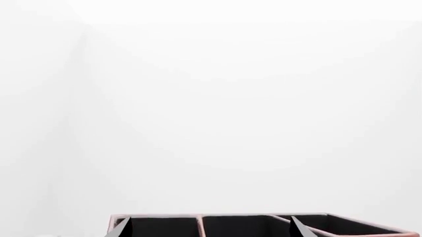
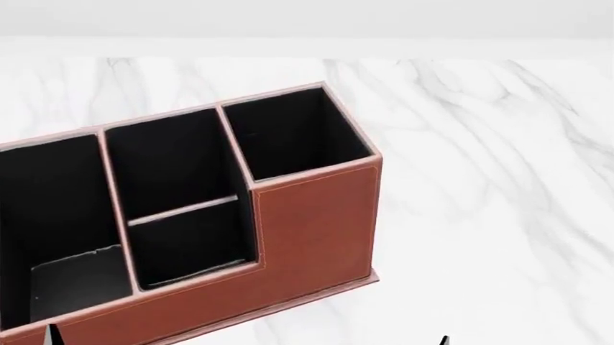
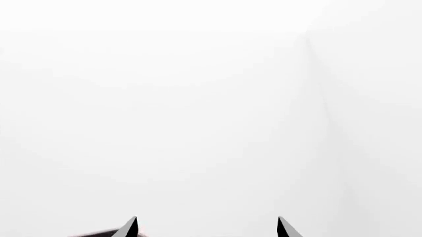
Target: Pick up the book and place it in the back compartment of the caddy.
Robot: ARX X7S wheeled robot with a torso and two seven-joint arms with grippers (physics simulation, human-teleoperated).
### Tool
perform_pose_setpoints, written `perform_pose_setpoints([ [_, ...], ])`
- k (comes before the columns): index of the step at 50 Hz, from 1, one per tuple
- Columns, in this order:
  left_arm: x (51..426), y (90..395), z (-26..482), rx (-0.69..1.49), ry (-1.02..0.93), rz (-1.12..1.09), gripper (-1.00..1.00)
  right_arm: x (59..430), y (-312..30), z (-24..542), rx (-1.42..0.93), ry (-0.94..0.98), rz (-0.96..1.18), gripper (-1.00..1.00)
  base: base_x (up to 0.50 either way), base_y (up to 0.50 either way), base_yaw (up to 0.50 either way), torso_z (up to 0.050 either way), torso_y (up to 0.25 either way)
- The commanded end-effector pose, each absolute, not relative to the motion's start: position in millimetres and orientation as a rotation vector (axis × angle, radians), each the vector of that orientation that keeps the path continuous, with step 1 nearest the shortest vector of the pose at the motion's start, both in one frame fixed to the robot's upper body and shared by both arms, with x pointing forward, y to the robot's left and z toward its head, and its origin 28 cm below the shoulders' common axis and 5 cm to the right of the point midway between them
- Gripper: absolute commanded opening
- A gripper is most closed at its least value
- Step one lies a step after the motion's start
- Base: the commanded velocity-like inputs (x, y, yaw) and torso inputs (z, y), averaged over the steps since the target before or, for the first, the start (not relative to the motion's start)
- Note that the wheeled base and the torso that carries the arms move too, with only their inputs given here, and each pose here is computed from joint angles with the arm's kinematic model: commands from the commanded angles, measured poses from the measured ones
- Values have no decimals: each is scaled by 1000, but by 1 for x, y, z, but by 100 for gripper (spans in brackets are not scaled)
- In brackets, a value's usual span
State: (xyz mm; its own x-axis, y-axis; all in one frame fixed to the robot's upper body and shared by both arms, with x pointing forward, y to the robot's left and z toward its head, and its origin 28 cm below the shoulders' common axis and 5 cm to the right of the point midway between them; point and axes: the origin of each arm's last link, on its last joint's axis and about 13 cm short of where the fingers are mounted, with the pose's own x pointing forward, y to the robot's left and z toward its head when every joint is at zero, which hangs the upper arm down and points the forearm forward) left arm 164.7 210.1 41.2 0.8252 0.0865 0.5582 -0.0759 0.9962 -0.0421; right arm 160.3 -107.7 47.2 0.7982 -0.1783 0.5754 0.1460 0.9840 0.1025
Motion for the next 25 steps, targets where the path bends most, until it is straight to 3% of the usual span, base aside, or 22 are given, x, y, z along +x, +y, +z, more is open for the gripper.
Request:
perform_pose_setpoints([
  [1, 165, 210, 41, -18, -592, 85, 100, 162, -107, 46, 44, -619, -181, 100, 0, 0, 0, 0, 0],
  [9, 165, 210, 41, -16, -593, 85, 100, 162, -108, 46, 28, -630, -201, 100, 0, 0, 0, 0, 0],
  [25, 165, 209, 40, -17, -591, 82, 100, 161, -108, 47, 38, -635, -198, 100, 0, 202, 0, 0, 0],
])
